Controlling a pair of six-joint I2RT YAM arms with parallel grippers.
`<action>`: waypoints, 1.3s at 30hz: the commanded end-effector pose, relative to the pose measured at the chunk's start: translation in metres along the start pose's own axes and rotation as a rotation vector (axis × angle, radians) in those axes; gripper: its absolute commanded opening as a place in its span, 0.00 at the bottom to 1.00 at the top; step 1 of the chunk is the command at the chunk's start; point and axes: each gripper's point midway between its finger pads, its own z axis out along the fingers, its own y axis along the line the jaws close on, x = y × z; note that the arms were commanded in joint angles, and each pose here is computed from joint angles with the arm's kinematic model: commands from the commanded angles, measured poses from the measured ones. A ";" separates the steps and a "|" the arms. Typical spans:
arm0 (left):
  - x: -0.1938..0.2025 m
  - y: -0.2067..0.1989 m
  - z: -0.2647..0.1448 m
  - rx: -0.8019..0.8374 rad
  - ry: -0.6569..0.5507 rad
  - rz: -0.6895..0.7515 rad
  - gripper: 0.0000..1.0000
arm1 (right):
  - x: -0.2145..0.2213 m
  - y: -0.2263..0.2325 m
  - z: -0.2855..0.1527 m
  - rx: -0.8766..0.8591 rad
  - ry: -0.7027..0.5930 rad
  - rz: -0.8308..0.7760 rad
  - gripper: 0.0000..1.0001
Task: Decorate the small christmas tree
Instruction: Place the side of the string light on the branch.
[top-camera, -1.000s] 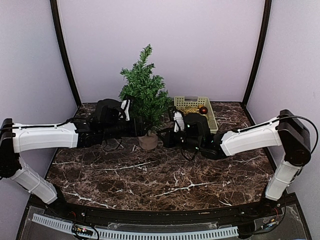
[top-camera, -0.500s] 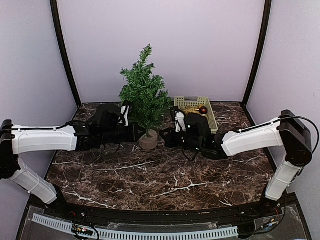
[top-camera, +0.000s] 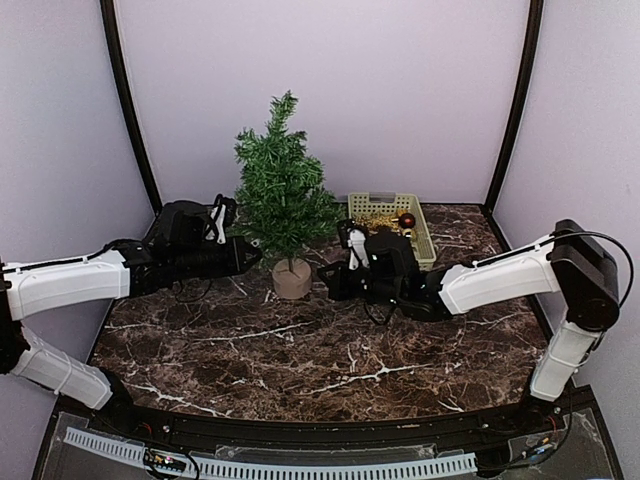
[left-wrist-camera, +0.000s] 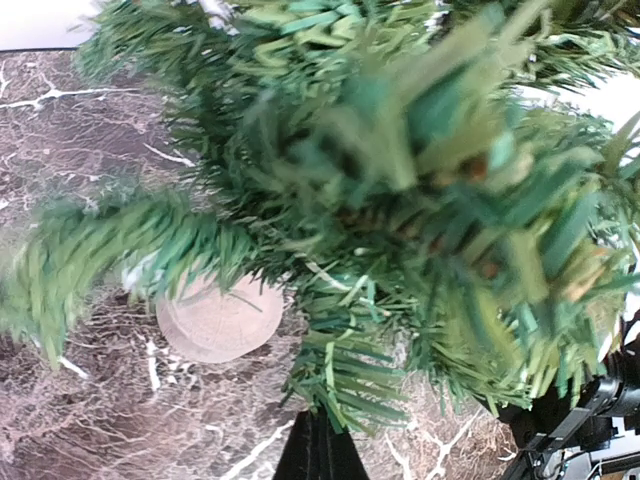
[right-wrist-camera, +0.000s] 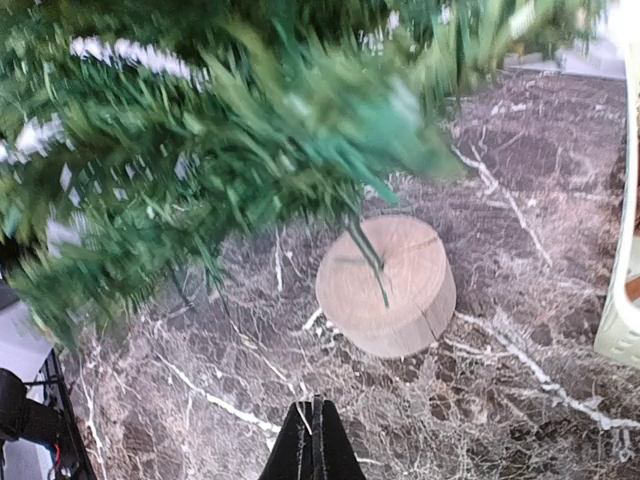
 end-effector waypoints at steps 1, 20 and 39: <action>-0.010 0.001 -0.010 0.025 -0.010 0.076 0.00 | -0.004 0.010 0.006 -0.031 -0.015 0.000 0.00; -0.043 -0.030 -0.073 0.076 -0.092 0.248 0.73 | -0.021 0.023 -0.009 -0.026 -0.032 -0.073 0.00; -0.008 -0.065 -0.011 0.054 -0.011 0.106 0.57 | -0.029 0.027 -0.013 -0.029 -0.065 -0.066 0.00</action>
